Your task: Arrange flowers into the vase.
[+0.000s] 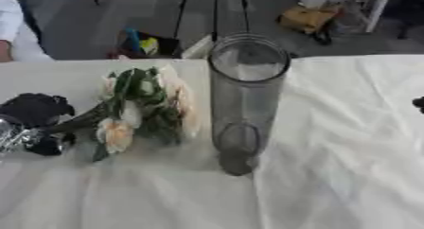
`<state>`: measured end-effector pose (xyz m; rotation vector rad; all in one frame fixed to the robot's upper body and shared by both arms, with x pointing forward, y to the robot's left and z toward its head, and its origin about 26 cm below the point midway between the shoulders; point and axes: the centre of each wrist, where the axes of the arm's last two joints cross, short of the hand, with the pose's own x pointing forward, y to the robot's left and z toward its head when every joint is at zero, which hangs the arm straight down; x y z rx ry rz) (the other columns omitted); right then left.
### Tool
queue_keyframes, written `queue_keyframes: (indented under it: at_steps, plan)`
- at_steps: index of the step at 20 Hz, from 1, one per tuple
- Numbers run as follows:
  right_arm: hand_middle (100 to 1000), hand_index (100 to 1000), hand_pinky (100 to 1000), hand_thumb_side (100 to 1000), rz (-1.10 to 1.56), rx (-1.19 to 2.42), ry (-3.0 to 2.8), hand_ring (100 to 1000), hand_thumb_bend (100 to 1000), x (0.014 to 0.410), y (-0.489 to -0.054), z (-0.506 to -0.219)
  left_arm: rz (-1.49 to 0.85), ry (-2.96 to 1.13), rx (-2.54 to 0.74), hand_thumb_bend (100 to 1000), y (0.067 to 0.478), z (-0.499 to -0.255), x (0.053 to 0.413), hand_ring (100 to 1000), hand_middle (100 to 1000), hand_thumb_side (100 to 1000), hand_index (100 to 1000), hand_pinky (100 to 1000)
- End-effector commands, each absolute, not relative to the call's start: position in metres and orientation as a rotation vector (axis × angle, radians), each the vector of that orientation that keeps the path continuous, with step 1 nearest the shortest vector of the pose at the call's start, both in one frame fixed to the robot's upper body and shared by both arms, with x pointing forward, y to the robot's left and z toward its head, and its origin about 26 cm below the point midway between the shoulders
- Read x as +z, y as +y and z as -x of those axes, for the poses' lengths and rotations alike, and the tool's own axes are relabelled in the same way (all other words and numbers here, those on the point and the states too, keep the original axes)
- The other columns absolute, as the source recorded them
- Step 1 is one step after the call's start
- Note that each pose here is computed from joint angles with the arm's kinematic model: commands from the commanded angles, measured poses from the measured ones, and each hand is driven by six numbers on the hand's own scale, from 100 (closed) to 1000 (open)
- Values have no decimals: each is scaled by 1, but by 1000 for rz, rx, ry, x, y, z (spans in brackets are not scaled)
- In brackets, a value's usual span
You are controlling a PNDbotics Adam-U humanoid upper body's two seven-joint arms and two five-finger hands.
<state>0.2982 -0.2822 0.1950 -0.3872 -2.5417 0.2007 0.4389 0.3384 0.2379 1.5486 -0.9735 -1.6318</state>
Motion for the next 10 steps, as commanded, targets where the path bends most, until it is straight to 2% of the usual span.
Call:
queue_keyframes:
  at_steps: [1,7,10]
  plan:
    - [508,833,815,979,379,209,-2569,669,138,202,-282,-296,-1596,-995,-1587,142,345,-439,251,660,678,469,778,568]
    - [508,834,816,977,376,211,-2567,670,141,202,-282,-296,-1584,-1025,-1575,100,345,-441,247,562,579,477,711,504]
    - [507,834,817,976,376,212,-2565,670,143,202,-282,-296,-1567,-1054,-1568,100,344,-442,247,530,561,469,690,469]
